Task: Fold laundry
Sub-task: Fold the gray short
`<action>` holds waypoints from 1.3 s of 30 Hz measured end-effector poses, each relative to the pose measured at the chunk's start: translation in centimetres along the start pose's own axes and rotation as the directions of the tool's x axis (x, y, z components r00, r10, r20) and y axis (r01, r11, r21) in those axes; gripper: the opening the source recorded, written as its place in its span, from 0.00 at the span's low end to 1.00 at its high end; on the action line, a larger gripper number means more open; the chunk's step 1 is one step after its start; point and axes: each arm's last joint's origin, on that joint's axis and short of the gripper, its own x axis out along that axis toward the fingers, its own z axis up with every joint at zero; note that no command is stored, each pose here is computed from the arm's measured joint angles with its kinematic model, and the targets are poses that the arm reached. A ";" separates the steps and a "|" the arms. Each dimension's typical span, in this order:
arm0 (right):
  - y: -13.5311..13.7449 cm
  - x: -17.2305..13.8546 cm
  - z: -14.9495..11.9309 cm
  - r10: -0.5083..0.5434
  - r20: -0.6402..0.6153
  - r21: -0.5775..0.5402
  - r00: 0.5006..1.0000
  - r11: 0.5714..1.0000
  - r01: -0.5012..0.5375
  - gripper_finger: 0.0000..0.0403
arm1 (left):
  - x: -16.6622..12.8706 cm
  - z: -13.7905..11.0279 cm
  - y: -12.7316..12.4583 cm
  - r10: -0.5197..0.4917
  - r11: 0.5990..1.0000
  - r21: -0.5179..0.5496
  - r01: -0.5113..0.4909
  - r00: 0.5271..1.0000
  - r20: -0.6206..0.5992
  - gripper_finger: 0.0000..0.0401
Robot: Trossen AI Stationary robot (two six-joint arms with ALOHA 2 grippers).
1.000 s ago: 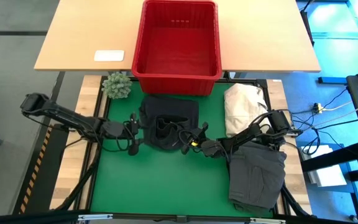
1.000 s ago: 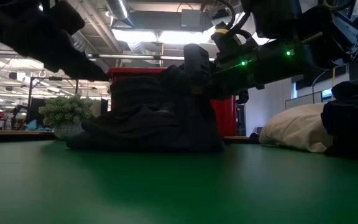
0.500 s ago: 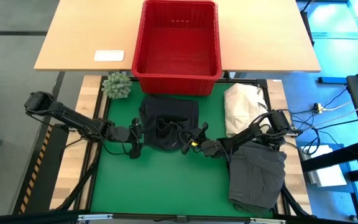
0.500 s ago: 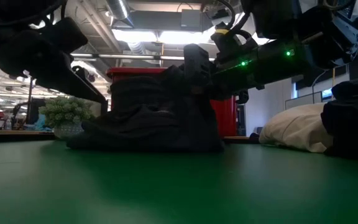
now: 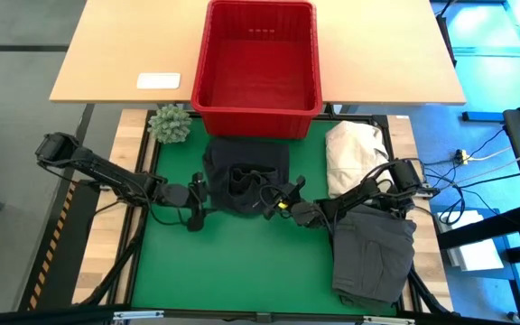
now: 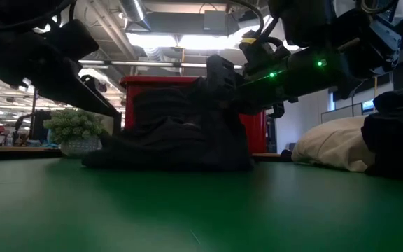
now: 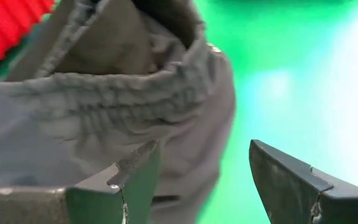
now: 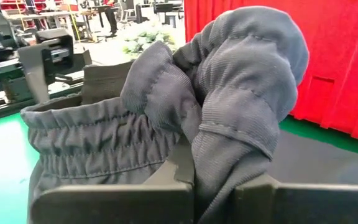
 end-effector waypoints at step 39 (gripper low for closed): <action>-0.1 0.3 0.0 0.024 -0.019 0.018 1.000 1.000 -0.023 0.03 | 1.9 -2.3 5.3 0.432 0.871 -0.146 -0.469 0.873 -0.228 0.40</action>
